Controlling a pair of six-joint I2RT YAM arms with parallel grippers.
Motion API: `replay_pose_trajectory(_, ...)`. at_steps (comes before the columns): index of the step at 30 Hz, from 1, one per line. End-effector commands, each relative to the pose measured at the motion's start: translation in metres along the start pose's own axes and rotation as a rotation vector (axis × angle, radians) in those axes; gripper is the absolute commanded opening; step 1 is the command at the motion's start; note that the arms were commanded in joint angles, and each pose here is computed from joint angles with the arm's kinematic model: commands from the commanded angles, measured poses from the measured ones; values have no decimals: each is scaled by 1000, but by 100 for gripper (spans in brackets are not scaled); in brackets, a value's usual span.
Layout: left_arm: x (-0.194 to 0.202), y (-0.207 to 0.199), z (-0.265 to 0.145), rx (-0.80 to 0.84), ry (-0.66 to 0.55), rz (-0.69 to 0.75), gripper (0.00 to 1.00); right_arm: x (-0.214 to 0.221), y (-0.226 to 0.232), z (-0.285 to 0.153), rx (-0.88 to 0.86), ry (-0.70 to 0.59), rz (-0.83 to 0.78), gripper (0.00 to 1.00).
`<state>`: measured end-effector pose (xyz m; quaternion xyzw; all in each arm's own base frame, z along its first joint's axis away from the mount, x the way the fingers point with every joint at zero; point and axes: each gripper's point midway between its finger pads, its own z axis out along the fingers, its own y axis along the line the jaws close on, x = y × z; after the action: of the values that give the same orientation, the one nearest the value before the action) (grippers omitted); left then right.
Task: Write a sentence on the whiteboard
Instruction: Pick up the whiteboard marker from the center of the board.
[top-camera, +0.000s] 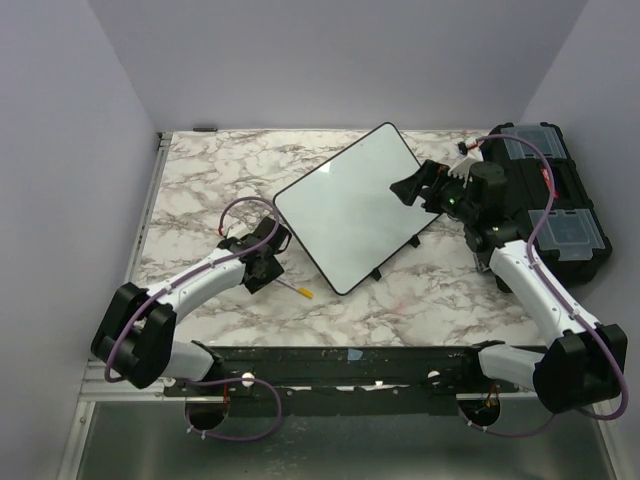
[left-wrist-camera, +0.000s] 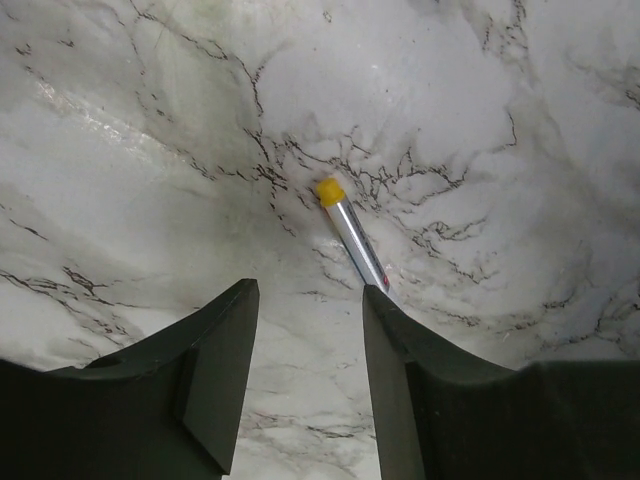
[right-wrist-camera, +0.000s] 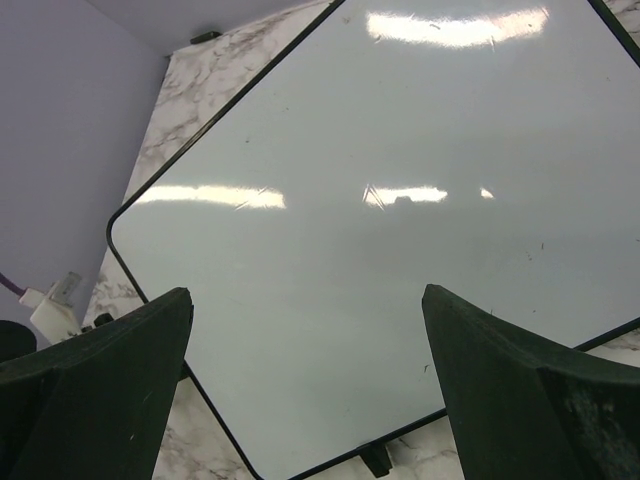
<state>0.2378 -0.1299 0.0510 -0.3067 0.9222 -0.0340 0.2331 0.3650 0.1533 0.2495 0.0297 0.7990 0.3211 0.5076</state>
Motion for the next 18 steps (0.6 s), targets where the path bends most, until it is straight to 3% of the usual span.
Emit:
replay_pose_trajectory(1,-3,-9,8,-30,-11,-67,46,-3,4,3,-1,0,-21,100)
replay_pose_trajectory(18,1,-17,34,-82,3,-21,42,3,11,4,-24,20,-29,100)
